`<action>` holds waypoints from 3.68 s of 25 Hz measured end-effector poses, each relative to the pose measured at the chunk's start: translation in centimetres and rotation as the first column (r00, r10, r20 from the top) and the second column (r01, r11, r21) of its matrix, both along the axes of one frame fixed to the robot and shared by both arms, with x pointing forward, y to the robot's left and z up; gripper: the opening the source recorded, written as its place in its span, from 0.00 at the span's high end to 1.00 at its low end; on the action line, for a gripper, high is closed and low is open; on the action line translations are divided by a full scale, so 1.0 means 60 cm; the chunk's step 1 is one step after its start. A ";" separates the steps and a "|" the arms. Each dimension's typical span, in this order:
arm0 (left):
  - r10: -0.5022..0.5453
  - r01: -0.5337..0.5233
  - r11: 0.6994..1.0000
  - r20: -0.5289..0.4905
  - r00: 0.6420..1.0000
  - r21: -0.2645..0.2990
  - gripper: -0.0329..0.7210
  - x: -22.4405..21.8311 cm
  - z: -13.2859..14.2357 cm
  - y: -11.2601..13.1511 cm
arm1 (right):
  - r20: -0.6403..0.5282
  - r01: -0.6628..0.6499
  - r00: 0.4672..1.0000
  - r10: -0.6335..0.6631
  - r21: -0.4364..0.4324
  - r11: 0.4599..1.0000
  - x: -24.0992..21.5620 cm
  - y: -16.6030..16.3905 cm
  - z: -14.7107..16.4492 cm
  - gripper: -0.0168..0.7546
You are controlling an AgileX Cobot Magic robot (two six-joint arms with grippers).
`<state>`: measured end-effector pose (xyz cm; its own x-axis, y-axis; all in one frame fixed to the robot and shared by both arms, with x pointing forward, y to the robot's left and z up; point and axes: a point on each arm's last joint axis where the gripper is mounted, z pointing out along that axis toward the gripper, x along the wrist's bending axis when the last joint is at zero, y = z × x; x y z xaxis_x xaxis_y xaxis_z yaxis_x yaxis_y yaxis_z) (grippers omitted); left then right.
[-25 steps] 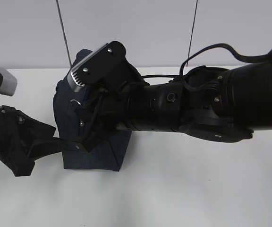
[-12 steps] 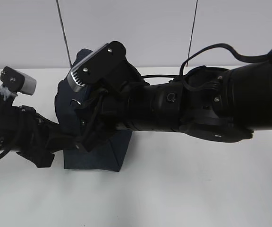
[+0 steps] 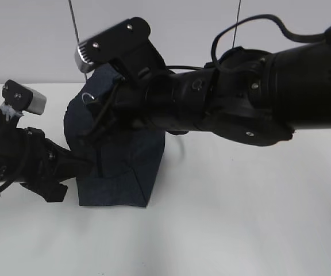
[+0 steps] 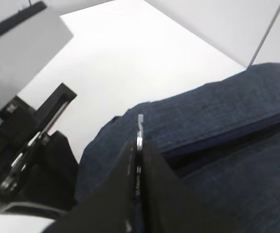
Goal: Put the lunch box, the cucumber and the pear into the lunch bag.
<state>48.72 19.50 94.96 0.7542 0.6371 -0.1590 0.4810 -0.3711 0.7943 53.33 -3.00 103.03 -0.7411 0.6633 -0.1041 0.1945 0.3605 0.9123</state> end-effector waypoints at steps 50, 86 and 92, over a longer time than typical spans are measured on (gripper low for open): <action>0.116 -0.118 0.993 -0.117 0.986 -0.018 0.95 -0.071 -0.002 0.014 | 0.009 0.299 0.954 -0.299 -0.014 0.954 0.147 -0.071 0.050 0.98; 0.228 -0.231 0.973 -0.139 0.964 -0.008 0.95 -0.093 -0.004 0.029 | -0.057 0.355 0.932 -0.357 -0.048 0.934 0.235 -0.128 -0.080 0.98; 0.230 -0.233 0.972 -0.140 0.963 -0.008 0.95 -0.093 -0.004 0.029 | -0.068 0.357 0.930 -0.360 -0.058 0.932 0.241 -0.129 -0.095 0.98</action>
<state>43.13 21.25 94.72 0.5563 0.7864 -0.2683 0.6563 -0.2178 0.7224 67.77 -10.73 97.35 -0.4617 0.8823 -0.0918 0.3867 0.2933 0.8743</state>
